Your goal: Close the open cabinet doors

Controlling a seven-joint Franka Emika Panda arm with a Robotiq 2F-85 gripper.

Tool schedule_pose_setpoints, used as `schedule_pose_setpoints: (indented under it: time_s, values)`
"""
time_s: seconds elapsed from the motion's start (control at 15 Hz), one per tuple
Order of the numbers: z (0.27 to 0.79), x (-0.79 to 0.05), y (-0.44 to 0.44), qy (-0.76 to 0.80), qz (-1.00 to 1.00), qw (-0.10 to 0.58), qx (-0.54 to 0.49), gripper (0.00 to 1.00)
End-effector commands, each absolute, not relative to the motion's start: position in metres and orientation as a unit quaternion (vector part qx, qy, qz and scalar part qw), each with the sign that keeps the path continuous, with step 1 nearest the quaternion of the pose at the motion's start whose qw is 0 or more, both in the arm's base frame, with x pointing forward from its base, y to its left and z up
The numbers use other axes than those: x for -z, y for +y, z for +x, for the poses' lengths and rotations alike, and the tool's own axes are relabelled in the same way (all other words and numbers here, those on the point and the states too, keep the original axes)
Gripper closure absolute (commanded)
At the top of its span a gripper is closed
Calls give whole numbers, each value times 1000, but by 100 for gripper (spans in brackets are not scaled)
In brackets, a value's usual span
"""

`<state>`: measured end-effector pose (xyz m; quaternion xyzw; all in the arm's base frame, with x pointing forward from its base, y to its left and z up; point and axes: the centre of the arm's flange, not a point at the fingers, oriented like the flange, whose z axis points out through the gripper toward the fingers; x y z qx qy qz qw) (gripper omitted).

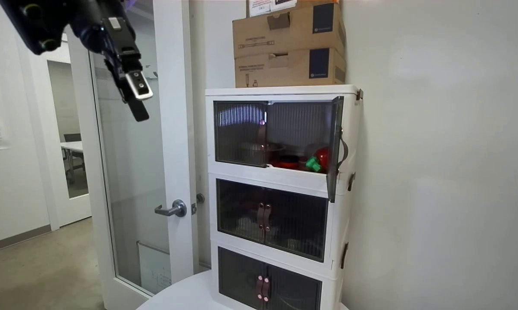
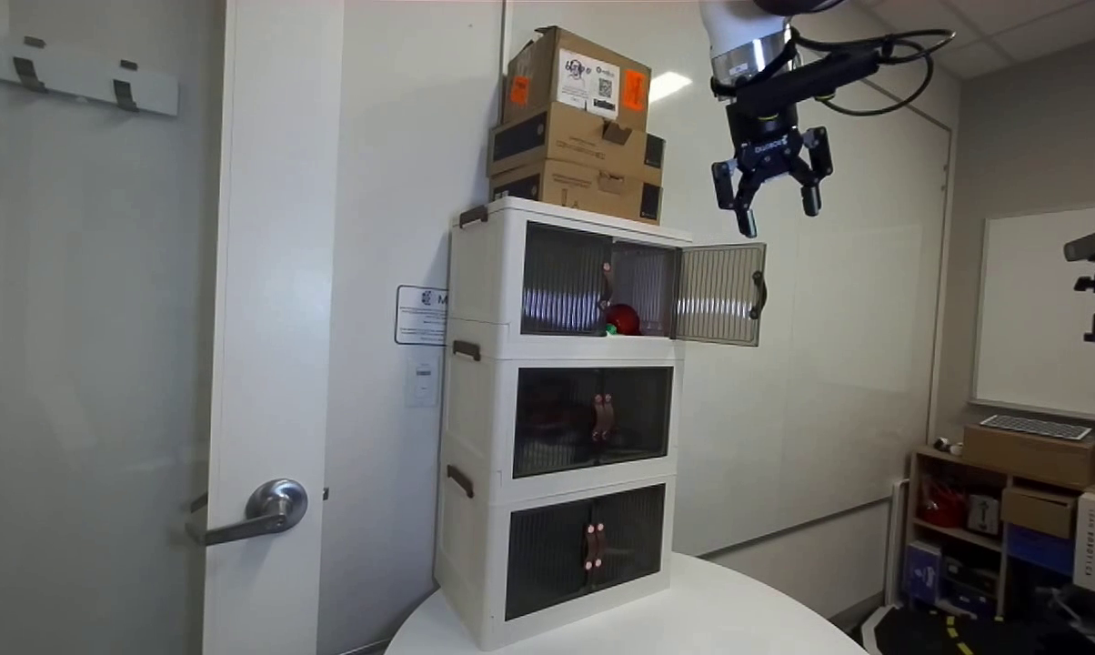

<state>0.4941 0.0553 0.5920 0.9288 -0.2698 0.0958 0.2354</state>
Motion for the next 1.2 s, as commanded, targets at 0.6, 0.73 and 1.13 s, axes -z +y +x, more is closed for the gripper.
schedule_pose_setpoints:
  time_s: [0.6, 0.73, 1.13]
  values:
    - [504, -600, 17, -300, 926, 201, -109, 0]
    - [504, -600, 17, -300, 926, 201, -109, 0]
    - [504, -600, 17, -300, 926, 200, -109, 0]
